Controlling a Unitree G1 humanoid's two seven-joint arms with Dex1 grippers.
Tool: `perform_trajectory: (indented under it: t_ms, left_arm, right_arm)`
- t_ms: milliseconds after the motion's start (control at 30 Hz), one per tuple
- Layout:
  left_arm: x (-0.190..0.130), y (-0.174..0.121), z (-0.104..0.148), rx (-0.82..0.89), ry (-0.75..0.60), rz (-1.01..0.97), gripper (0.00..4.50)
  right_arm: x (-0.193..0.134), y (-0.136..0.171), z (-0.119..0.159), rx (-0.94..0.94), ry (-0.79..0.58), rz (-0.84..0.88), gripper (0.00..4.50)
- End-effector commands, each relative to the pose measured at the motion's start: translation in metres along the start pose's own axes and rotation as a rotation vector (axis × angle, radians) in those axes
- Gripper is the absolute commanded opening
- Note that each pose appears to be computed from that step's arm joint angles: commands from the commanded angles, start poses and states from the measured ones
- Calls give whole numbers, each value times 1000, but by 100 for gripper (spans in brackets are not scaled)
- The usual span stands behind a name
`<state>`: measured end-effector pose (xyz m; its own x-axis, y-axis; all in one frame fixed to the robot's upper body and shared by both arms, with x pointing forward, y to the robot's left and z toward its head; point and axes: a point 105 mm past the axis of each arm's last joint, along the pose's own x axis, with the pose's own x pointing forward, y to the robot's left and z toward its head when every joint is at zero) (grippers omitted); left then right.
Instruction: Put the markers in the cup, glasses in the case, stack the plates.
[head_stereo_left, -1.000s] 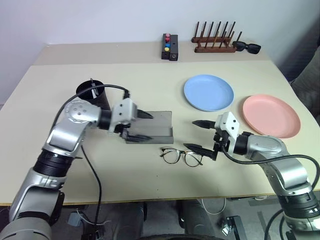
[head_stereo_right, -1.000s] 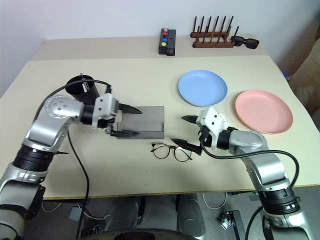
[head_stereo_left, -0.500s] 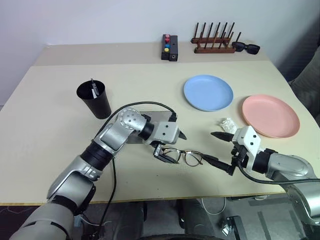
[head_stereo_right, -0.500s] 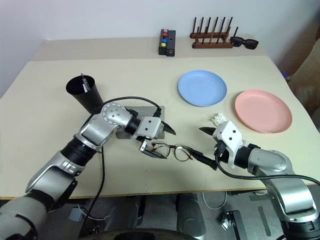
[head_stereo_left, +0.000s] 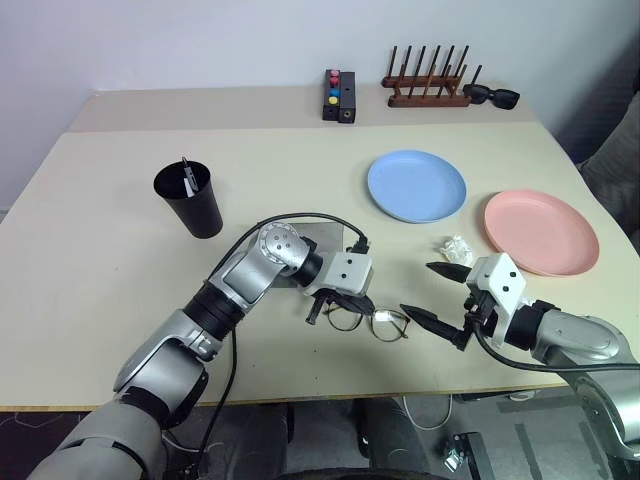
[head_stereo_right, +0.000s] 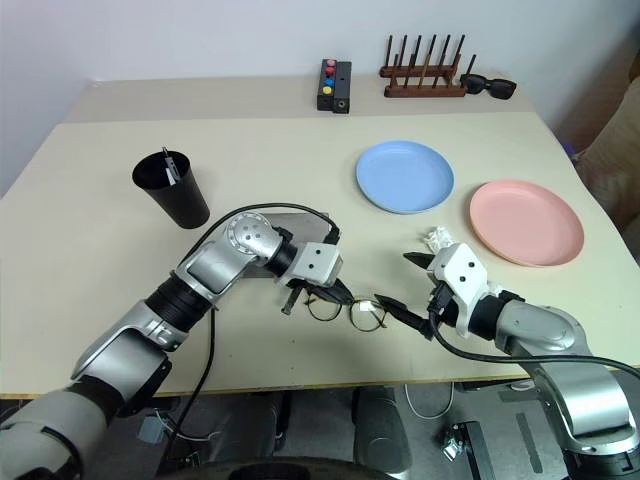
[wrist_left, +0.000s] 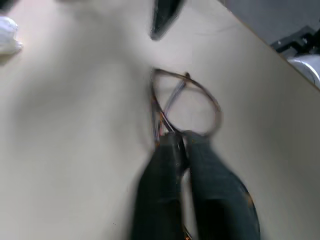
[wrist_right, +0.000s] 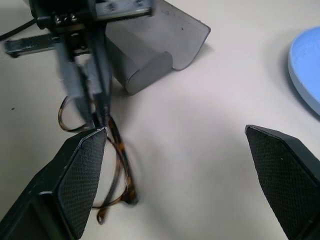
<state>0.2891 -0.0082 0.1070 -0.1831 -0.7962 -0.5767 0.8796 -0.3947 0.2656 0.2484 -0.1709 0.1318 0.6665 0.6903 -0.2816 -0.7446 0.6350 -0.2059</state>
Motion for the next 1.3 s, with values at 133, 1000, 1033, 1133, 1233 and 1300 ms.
perform_trajectory:
  t_ms: [133, 1000, 1033, 1133, 1233, 1300]
  left_arm:
    - [-2, -1, -2, -3, 12, 20, 3]
    - [3, -4, -5, 18, 34, 1, 57]
    - [3, -5, -6, 16, 36, 0, 9]
    - [2, -5, -7, 15, 41, 6, 4]
    - [1, -3, -7, 7, 39, 21, 4]
    - [-2, -1, -5, 4, 23, 37, 4]
  right_arm:
    - [3, -4, 10, -36, -39, 14, 450]
    - [6, -2, 9, -40, -42, 19, 450]
    - [6, -2, 9, -41, -42, 18, 450]
    - [6, -3, 9, -43, -43, 16, 450]
    - [6, -4, 10, -44, -44, 15, 450]
    - [6, -7, 11, -54, -50, 1, 450]
